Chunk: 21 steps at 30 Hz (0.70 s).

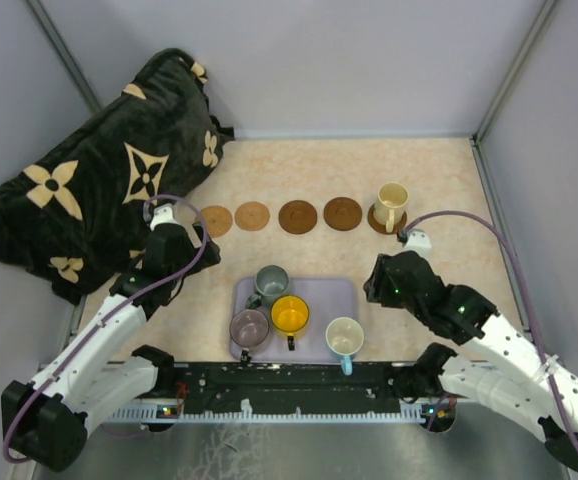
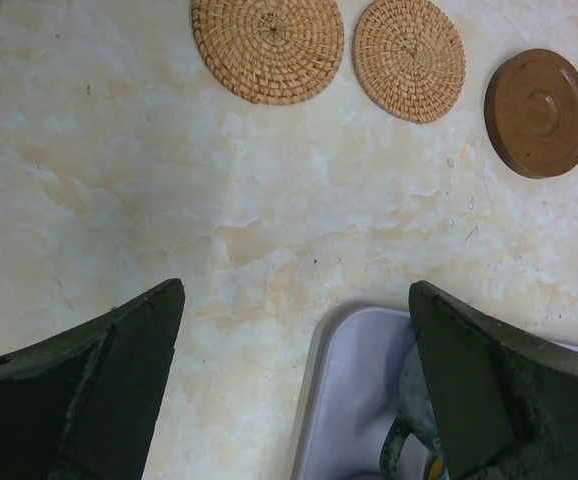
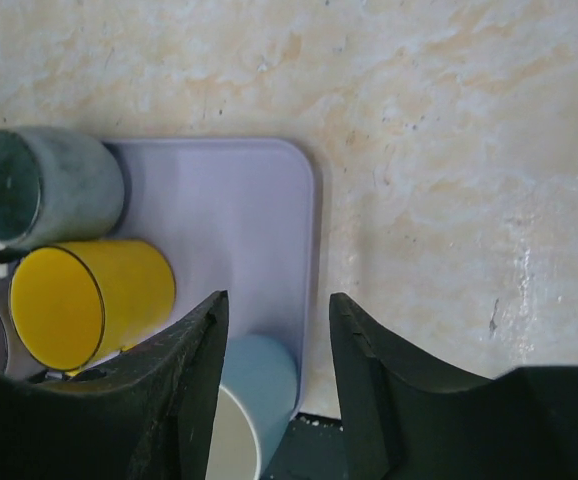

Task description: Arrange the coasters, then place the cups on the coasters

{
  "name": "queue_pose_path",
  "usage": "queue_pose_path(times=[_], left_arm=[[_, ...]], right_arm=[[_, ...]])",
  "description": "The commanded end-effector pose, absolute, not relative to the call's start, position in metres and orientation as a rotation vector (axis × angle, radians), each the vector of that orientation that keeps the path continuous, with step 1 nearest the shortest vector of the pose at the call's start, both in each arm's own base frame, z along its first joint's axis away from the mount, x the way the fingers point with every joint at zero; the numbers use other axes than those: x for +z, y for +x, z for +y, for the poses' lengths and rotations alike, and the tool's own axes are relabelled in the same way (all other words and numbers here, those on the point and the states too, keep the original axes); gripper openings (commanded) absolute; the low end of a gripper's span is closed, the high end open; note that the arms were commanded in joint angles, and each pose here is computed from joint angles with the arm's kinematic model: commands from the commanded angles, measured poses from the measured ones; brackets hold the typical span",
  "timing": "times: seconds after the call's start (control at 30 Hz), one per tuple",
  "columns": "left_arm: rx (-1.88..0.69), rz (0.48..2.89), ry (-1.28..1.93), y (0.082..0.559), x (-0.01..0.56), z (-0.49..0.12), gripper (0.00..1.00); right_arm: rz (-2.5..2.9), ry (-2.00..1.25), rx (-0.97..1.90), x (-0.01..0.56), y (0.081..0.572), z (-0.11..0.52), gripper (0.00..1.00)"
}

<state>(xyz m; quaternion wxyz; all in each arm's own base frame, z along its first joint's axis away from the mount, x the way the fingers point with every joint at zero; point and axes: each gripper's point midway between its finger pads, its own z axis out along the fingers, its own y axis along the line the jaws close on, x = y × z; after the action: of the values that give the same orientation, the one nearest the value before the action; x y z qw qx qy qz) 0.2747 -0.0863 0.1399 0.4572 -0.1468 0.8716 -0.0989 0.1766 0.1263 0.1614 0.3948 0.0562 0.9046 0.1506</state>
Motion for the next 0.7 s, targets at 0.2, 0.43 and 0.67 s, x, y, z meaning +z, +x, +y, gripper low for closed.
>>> queue_pose_path(times=[0.2,0.43,0.67], left_arm=[[-0.267,2.157,-0.348,0.275,0.143,-0.092,1.0],[-0.258,2.164,-0.346,0.275,0.14,-0.092,1.0],[-0.25,2.158,-0.346,0.274,0.14,-0.09,1.0]], right_arm=[[2.448,-0.046,0.5,0.135,0.131,0.168,0.44],[2.492,-0.114,0.489,0.127,0.112,0.184,0.43],[2.556,-0.118,0.395,0.106,0.105,0.177,0.32]])
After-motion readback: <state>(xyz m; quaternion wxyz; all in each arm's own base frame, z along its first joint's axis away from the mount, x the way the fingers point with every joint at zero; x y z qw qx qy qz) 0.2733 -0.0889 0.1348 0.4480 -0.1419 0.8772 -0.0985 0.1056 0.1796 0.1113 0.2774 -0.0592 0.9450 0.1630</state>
